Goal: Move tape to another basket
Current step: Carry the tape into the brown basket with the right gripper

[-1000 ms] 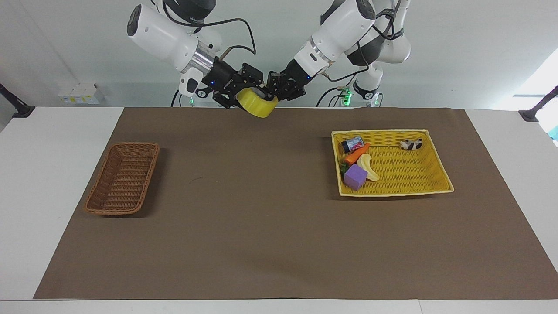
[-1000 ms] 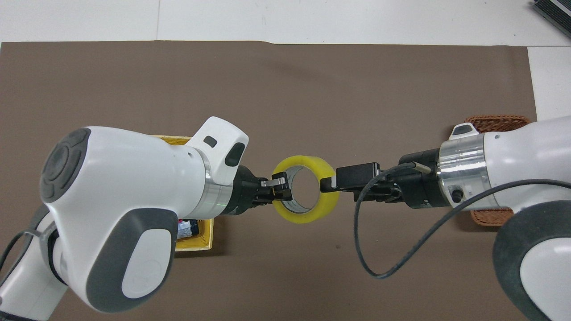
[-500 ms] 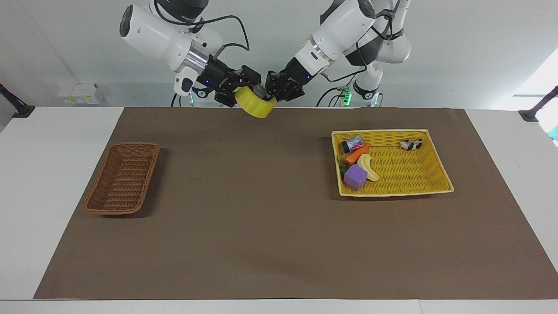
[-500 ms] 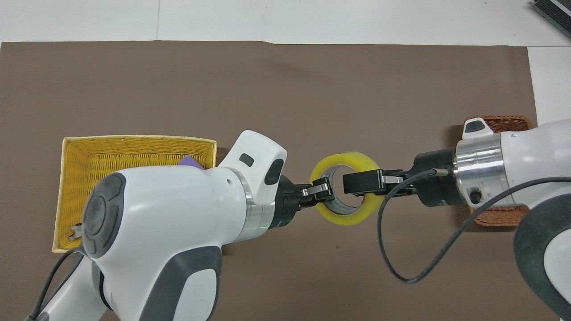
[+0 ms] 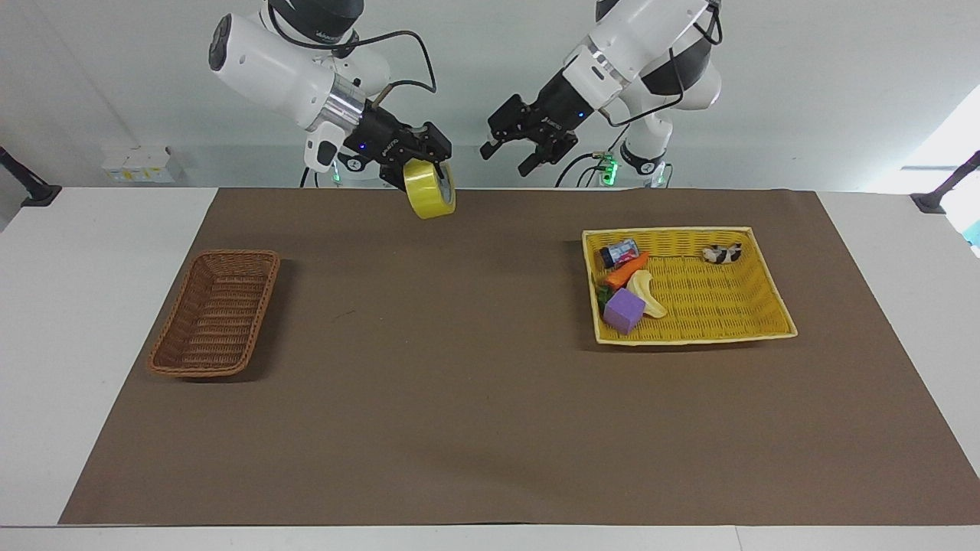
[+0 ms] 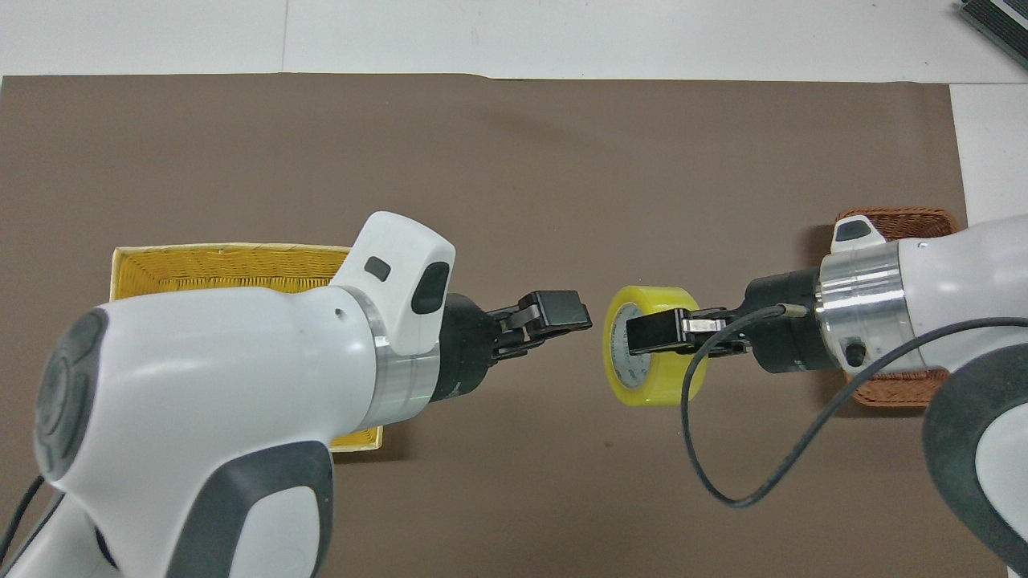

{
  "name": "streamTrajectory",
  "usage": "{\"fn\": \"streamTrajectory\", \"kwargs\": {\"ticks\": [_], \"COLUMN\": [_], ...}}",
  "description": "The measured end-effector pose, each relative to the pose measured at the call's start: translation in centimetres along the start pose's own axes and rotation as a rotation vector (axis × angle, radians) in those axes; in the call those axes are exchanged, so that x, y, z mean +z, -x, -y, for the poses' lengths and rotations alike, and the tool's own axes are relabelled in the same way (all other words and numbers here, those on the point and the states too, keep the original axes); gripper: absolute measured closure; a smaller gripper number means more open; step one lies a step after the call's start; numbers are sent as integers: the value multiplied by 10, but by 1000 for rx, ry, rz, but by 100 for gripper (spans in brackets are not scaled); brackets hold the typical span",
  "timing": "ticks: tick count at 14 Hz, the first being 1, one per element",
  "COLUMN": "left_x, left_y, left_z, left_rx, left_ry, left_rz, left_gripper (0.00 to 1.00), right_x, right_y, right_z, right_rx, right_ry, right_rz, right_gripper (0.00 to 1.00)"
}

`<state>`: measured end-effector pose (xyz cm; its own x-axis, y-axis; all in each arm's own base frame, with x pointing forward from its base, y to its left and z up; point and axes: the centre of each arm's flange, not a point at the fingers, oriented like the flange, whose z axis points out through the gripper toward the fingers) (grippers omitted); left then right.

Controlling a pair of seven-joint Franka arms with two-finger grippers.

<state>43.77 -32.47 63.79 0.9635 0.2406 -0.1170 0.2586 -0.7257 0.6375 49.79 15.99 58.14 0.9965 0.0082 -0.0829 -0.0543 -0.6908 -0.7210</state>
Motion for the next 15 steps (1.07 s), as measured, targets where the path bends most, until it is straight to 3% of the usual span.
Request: {"fn": "streamTrajectory", "kwargs": {"ticks": [2, 5, 8, 11, 13, 15], "left_x": [-29, -55, -73, -99, -126, -149], "left_y": [-16, -46, -72, -96, -115, -124], "left_z": [25, 60, 91, 129, 162, 186], "left_rx": [-43, -56, -3, 104, 194, 268], "left_ry": [-50, -147, -268, -401, -487, -590], "left_rz": [13, -37, -108, -129, -119, -96], "left_gripper": [0, 0, 0, 0, 0, 0], "right_x": [-10, -42, -91, -149, -184, -190], "right_y": [-3, -10, -16, -18, -12, -11], "right_z": [-5, -22, -57, -110, -155, -184], "right_rx": [10, 40, 46, 74, 94, 69], "right_ry": [-3, -11, -21, -16, 90, 258], "right_rz": [-20, -54, -87, -141, -174, -148], "right_gripper": [100, 100, 100, 100, 100, 100]}}
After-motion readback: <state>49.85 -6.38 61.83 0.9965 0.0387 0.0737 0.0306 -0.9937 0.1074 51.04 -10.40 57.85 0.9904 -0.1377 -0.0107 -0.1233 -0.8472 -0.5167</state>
